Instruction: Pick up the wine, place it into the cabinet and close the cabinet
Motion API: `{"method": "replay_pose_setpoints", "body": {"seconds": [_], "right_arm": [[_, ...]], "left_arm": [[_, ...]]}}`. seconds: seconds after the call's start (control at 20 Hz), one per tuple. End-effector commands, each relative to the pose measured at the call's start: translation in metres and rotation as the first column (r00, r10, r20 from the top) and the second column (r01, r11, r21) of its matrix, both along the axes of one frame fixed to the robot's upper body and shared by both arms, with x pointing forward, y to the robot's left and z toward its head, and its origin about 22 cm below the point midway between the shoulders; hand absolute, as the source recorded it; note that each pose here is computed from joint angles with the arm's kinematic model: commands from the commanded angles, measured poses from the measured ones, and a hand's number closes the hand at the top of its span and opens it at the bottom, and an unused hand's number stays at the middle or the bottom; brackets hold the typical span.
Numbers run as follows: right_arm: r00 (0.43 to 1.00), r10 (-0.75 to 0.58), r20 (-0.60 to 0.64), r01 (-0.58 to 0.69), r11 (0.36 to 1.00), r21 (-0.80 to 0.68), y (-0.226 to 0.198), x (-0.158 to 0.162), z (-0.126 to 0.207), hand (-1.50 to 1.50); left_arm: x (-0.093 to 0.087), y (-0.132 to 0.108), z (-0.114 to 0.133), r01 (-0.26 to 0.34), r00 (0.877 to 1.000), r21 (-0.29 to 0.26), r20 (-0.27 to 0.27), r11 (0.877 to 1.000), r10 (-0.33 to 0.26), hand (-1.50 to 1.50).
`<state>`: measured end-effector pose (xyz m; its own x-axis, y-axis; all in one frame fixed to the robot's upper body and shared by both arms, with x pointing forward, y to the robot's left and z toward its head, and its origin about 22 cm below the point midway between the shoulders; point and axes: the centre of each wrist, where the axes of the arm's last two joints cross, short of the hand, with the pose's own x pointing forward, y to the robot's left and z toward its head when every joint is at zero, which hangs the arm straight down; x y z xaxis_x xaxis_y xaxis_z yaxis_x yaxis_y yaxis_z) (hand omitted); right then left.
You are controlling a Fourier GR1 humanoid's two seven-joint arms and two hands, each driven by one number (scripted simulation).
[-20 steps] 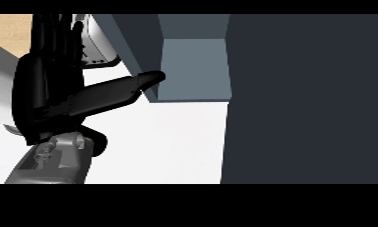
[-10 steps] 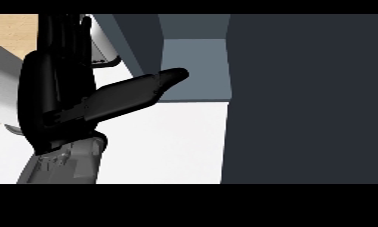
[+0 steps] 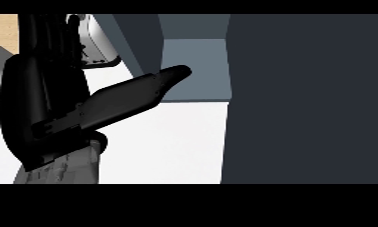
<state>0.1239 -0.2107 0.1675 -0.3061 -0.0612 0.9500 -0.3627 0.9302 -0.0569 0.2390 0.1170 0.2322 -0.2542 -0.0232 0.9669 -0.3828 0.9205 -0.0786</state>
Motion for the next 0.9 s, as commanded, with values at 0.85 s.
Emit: {"method": "replay_pose_setpoints", "body": {"seconds": [0.85], "right_arm": [[0.998, 0.037, 0.043, -0.038, 0.999, 0.033, -0.003, -0.035, 0.038, -1.5]], "left_arm": [[-0.03, 0.069, 0.008, -0.194, 0.979, 0.035, -0.054, 0.98, 0.196, -1.5]]}}
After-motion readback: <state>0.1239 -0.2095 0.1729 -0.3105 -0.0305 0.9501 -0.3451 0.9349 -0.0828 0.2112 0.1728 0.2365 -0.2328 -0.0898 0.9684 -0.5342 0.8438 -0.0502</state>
